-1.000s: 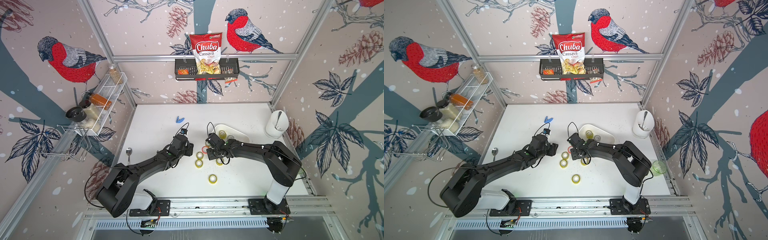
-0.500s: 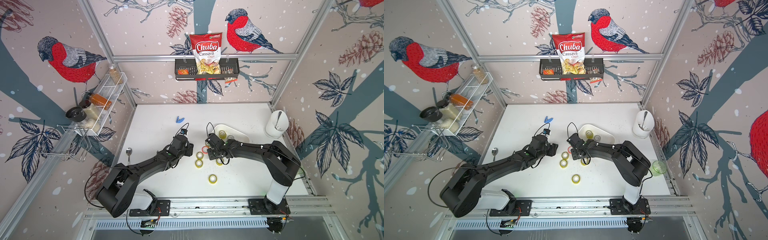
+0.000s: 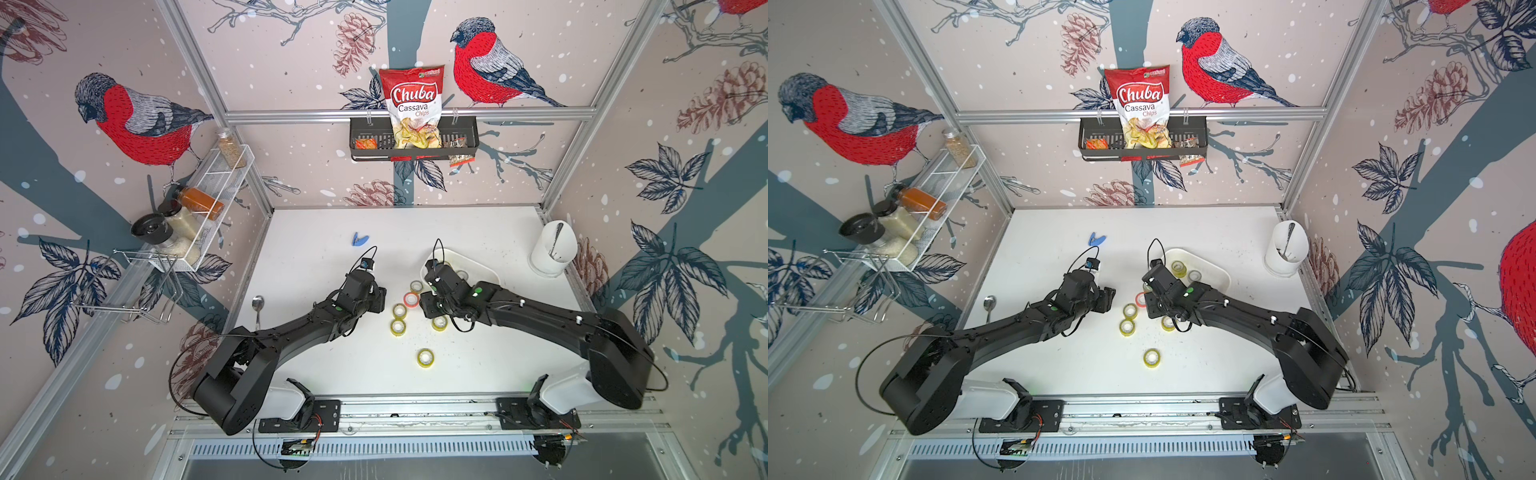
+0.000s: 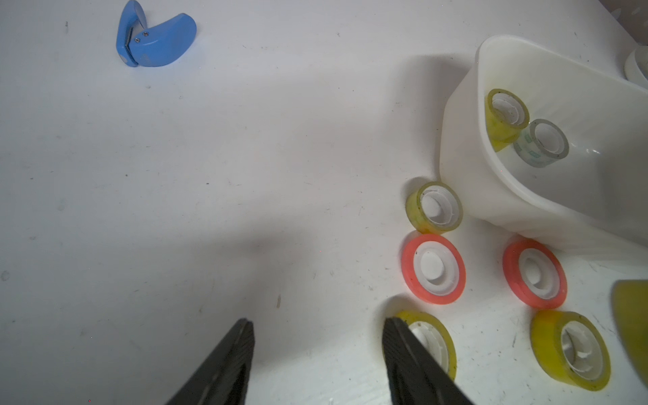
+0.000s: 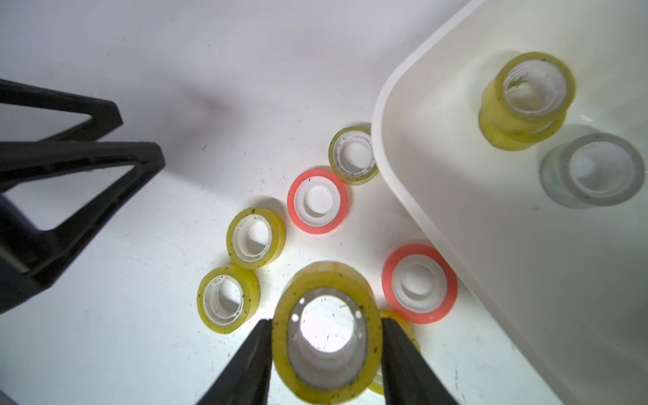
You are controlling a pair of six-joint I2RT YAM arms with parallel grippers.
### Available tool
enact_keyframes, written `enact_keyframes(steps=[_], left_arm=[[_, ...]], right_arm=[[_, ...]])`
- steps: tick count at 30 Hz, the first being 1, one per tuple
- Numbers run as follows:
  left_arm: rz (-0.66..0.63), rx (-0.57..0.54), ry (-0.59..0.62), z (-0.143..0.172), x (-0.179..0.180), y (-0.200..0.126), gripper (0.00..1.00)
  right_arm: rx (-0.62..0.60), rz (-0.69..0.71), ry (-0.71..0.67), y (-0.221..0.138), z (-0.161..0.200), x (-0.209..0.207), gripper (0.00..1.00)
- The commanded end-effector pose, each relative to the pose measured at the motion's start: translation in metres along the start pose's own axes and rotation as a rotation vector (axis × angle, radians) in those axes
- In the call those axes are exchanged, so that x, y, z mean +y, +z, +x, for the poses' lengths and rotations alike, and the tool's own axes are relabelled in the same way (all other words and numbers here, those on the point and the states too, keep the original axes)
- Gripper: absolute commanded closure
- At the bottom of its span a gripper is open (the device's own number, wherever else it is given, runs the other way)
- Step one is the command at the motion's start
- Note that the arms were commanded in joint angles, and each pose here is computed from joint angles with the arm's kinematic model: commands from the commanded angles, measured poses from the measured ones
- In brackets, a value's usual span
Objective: Put the transparent tape into the storage box
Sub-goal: Pick up the tape from the center of the board, then place the tape in the storage box.
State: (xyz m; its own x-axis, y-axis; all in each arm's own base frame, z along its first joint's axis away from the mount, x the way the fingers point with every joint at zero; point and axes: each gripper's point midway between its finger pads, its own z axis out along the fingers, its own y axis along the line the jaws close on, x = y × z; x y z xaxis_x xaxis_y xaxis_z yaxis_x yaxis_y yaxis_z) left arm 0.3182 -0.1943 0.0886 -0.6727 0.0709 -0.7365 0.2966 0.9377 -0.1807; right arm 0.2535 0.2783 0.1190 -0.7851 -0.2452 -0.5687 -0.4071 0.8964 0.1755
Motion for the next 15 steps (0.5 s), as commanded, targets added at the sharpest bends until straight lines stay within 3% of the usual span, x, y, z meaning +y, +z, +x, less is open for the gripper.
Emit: enact_keyframes(steps=[1, 8, 15], left_arm=[[0.019, -0.021, -0.004, -0.006, -0.003, 0.0, 0.37], [0.025, -0.012, -0.001, -0.005, -0.005, 0.003, 0.37], [0.023, 0.004, 0.005, -0.003, -0.005, 0.009, 0.37]], right_arm=[[-0.029, 0.024, 0.082, -0.014, -0.006, -0.024, 0.48], [-0.097, 0.089, 0.259, -0.028, -0.026, -0.107, 0.47], [-0.088, 0.144, 0.317, -0.014, -0.044, -0.148, 0.47]])
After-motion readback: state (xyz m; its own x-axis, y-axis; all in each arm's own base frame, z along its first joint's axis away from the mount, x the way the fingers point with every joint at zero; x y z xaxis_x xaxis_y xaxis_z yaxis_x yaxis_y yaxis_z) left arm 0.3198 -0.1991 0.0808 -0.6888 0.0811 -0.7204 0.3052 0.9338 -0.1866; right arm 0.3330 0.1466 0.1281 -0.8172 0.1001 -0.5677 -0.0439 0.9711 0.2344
